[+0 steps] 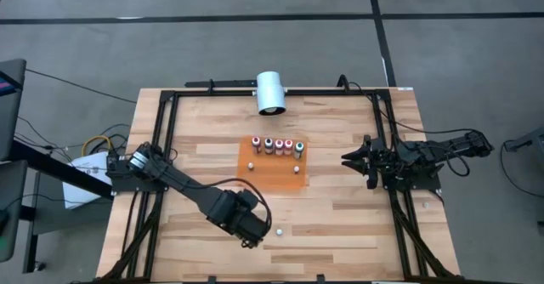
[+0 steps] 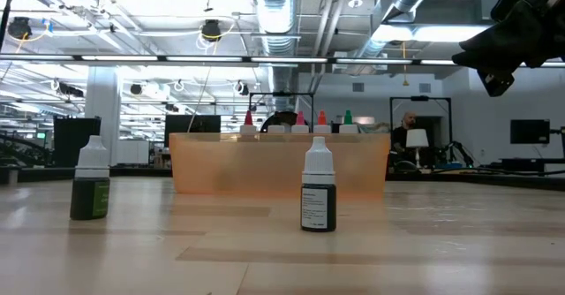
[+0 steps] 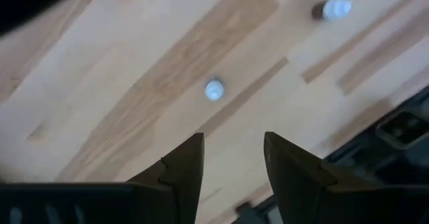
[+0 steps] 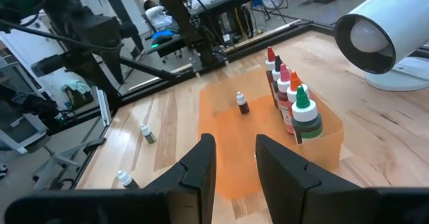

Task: Pick & Place food coloring
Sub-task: Put the small green food coloring bottle into the orange bin

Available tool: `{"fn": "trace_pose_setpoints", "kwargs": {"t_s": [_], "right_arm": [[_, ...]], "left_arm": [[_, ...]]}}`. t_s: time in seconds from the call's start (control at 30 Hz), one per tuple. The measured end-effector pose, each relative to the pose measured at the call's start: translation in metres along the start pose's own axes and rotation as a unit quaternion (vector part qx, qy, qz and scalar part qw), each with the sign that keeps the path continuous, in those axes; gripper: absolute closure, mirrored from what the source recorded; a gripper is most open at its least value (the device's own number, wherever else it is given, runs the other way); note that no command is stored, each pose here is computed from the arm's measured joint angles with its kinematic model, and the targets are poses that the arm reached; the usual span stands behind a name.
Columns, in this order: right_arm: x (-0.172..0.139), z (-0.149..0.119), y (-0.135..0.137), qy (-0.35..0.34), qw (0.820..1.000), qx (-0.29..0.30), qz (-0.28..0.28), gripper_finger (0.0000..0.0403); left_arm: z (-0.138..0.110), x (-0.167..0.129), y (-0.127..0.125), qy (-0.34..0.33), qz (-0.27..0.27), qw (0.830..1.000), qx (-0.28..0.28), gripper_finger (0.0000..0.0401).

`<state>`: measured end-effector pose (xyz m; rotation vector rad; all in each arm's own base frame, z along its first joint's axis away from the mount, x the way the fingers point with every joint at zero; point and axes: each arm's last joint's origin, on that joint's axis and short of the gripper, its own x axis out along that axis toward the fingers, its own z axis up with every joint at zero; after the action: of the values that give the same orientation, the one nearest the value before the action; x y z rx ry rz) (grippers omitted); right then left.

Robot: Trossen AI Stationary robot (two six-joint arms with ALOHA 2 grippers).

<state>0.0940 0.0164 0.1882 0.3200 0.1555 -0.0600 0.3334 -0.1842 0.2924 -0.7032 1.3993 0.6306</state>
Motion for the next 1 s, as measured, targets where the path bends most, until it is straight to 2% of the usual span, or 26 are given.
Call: {"fn": "trace_pose_setpoints", "kwargs": {"t_s": [0.17,0.43,1.0], "right_arm": [[0.0,0.0,0.0,0.0,1.0,0.0,0.0,0.0308],[0.0,0.0,0.0,0.001,1.0,0.0,0.0,0.0308],[0.0,-0.001,0.0,0.003,1.0,-0.001,-0.001,0.0308]], "left_arm": [[0.002,0.004,0.0,-0.018,0.003,1.0,-0.02,0.0252],[-0.001,0.039,0.003,-0.008,0.025,0.999,-0.044,0.0252],[-0.005,0.107,0.012,0.016,0.001,0.997,-0.075,0.0252]]}}
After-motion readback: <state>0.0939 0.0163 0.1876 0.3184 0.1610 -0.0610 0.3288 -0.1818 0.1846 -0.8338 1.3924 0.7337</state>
